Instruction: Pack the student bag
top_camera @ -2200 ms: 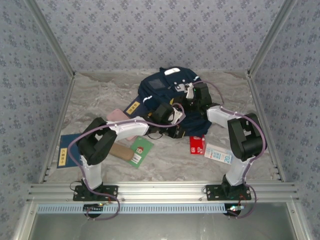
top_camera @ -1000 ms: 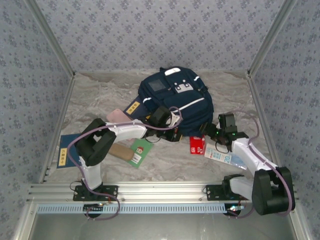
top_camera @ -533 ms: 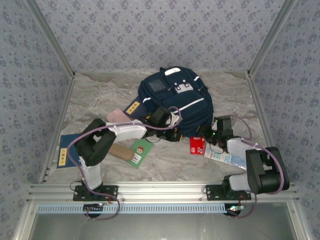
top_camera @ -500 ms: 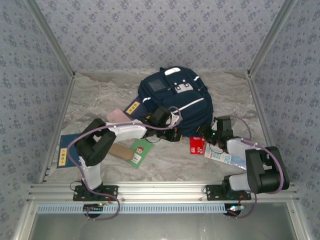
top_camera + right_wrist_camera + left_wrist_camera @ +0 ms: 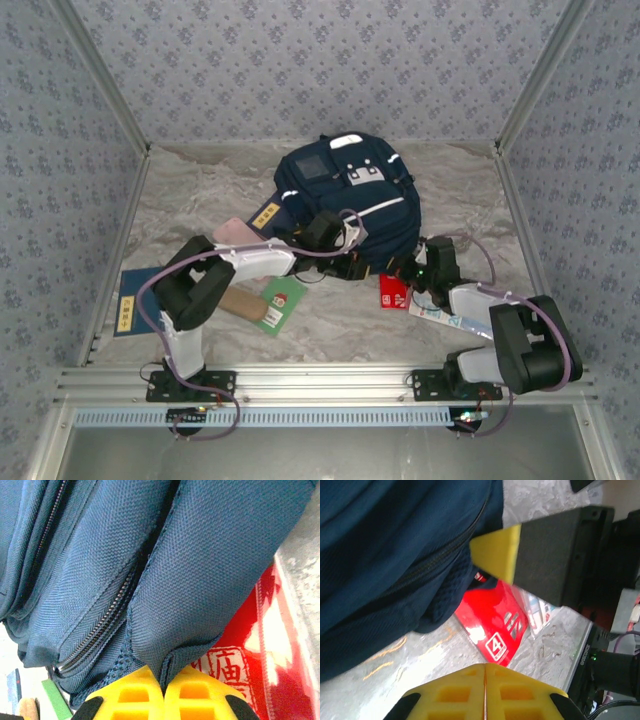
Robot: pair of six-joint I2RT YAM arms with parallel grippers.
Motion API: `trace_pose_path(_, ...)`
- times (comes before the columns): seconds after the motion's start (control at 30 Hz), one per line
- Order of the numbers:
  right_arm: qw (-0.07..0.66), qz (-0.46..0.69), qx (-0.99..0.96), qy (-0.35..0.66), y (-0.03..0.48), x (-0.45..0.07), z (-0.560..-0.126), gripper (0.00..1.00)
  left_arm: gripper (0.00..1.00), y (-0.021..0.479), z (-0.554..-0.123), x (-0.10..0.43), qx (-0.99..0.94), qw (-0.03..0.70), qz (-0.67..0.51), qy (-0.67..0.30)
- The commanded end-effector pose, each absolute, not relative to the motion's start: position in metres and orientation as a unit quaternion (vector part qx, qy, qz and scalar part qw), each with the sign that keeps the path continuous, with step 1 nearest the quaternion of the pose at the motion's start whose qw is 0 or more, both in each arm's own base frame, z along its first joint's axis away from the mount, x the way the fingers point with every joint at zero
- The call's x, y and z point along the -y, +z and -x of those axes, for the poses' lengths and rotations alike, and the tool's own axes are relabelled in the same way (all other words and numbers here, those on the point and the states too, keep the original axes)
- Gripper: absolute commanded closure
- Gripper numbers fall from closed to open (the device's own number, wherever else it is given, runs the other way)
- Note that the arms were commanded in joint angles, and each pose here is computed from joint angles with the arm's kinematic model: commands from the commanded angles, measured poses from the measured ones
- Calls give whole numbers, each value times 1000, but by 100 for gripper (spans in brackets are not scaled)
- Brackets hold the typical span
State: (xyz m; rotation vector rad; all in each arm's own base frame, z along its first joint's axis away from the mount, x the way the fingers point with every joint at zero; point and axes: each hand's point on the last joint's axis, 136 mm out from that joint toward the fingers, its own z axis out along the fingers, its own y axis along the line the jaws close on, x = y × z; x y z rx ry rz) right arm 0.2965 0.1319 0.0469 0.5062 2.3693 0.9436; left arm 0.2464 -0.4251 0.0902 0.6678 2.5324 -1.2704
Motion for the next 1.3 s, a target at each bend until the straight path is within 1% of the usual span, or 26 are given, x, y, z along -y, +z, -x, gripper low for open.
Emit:
trace_pose_path(0.0,276,-167,-878,355,50,-139,-292,100,92,109,-252,450,-844,120,-225,-471)
trace_pose_path(0.37,269,-167,-877,360,51,-144,-283,100,91,118,-266,471,-831,117,-187,-511)
trace_pose_path(0.47,285,-169,-884,330,57,-132,-280,75,90,117,-265,468,-832,118,-187,-509)
trace_pose_path(0.5,298,-171,-889,303,59,-123,-281,65,89,115,-263,468,-832,115,-191,-508)
trace_pose_path(0.53,301,-180,-894,279,58,-115,-278,57,88,113,-262,468,-833,112,-192,-506)
trace_pose_path(0.57,305,-184,-899,254,57,-106,-276,52,87,110,-261,468,-834,108,-194,-505)
trace_pose_path(0.63,310,-191,-904,223,59,-93,-268,47,83,106,-258,469,-835,101,-195,-505)
trace_pose_path(0.7,333,-202,-899,198,68,-79,-265,40,75,103,-255,471,-835,93,-198,-505)
trace_pose_path(0.8,365,-202,-889,187,89,-70,-266,37,63,105,-249,475,-831,82,-213,-508)
trace_pose_path(0.9,395,-180,-883,179,109,-68,-270,34,57,115,-239,480,-823,79,-244,-507)
trace_pose_path(0.97,388,-179,-887,172,113,-67,-269,34,54,124,-232,478,-819,83,-265,-502)
trace_pose_path(1.03,382,-171,-892,173,120,-69,-267,36,51,133,-229,471,-819,94,-281,-492)
trace_pose_path(1.1,393,-125,-893,182,130,-77,-264,39,47,142,-228,456,-825,114,-295,-468)
trace_pose_path(1.17,404,-104,-888,194,138,-82,-260,41,43,154,-225,441,-827,133,-306,-452)
trace_pose_path(1.27,391,-72,-891,217,139,-94,-255,42,39,173,-221,415,-827,159,-315,-438)
